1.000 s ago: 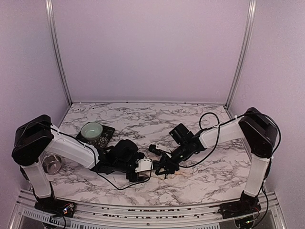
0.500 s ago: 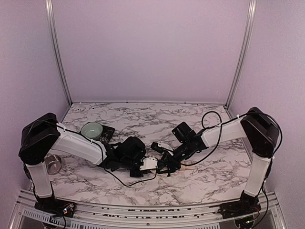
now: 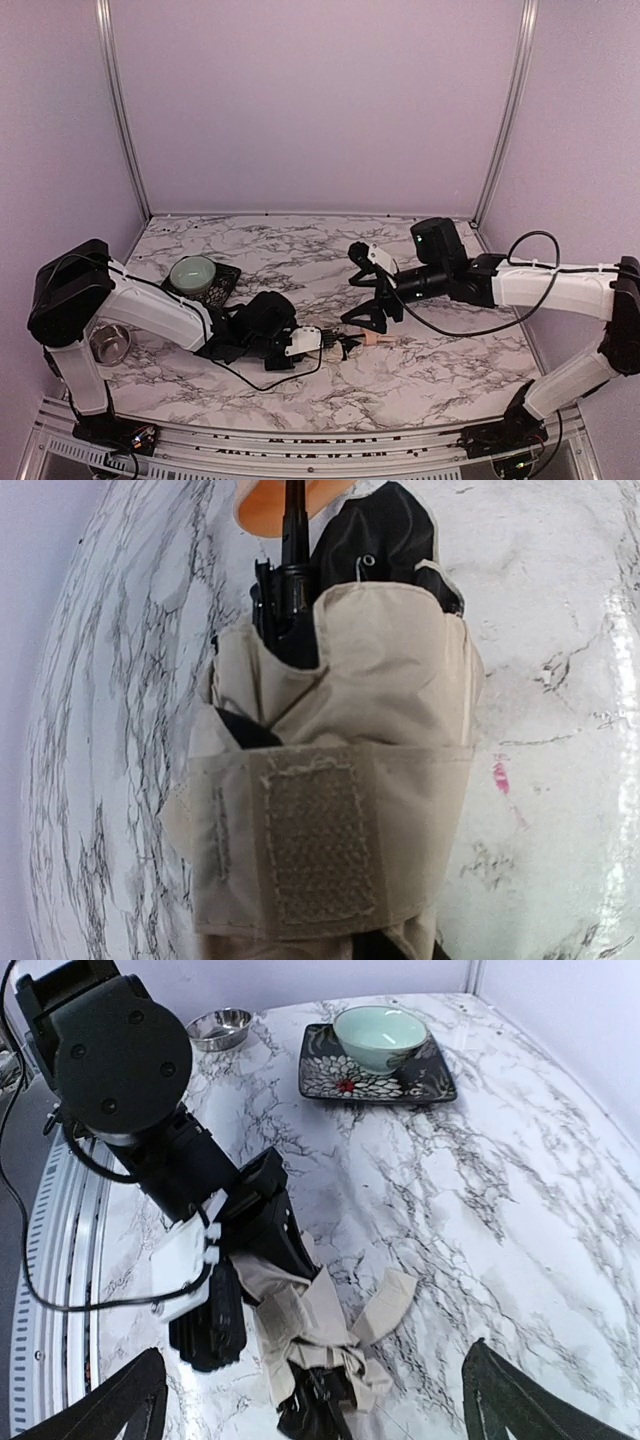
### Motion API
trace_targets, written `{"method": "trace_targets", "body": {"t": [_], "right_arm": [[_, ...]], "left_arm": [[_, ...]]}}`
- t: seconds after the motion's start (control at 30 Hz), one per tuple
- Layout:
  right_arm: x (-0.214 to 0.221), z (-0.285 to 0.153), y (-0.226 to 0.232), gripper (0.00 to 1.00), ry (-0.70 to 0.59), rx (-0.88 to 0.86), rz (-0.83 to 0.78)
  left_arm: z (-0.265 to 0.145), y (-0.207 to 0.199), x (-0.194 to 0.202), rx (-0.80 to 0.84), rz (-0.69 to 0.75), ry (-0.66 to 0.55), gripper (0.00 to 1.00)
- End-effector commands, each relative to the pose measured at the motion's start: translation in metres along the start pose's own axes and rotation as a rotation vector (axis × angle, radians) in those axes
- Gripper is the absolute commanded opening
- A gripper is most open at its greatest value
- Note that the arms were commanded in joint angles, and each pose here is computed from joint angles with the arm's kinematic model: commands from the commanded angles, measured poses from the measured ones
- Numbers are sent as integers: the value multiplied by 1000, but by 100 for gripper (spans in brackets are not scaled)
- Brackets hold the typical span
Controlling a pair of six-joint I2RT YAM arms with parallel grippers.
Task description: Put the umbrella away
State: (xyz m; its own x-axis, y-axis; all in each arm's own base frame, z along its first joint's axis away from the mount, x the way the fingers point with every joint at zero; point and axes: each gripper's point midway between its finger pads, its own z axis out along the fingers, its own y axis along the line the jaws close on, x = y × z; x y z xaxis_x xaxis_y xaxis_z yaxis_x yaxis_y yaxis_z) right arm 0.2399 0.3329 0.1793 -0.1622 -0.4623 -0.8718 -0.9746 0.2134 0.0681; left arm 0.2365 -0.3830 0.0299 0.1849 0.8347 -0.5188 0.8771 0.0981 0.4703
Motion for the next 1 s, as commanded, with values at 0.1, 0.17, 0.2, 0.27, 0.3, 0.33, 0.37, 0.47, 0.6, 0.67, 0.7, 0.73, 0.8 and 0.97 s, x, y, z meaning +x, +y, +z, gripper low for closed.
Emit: {"method": "trace_targets", "body": {"t": [0.1, 0.17, 0.2, 0.27, 0.3, 0.33, 0.37, 0.47, 0.6, 0.67, 0.7, 0.73, 0.8, 0.97], "right_arm": [[-20, -60, -22, 100, -240, 242, -15], [-19, -65, -18, 100, -264, 242, -22], [-17, -65, -16, 100, -265, 232, -24], [-17, -64, -12, 99, -268, 213, -25], [-16, -64, -9, 99, -271, 201, -25], [-17, -64, -7, 97, -275, 191, -27], [-18, -65, -5, 96, -281, 183, -32], [-19, -65, -2, 92, -304, 169, -44], [-29, -69, 4, 86, -365, 148, -44], [-29, -69, 10, 86, -405, 138, -57], [-29, -70, 13, 86, -425, 137, -63], [-25, -68, 15, 86, -440, 131, -64], [-21, -64, 18, 87, -471, 117, -60], [-12, -39, 10, 90, -451, 69, -18]], "left_arm": [[-40, 55, -8, -129, -98, 58, 0], [-50, 70, -12, -166, -101, 69, 0], [-55, 75, -14, -180, -100, 69, 0], [-66, 89, -19, -214, -103, 62, 0], [-70, 94, -21, -225, -98, 65, 0], [-77, 100, -26, -244, -94, 57, 0], [-83, 105, -30, -257, -91, 53, 0], [-98, 120, -39, -301, -78, 43, 0], [-114, 141, -49, -367, -48, 58, 0], [-125, 152, -58, -396, -35, 49, 0], [-132, 158, -64, -411, -29, 37, 0], [-138, 162, -69, -421, -23, 26, 0], [-149, 169, -78, -432, -16, 4, 0], [-168, 176, -98, -441, 37, -34, 0]]}}
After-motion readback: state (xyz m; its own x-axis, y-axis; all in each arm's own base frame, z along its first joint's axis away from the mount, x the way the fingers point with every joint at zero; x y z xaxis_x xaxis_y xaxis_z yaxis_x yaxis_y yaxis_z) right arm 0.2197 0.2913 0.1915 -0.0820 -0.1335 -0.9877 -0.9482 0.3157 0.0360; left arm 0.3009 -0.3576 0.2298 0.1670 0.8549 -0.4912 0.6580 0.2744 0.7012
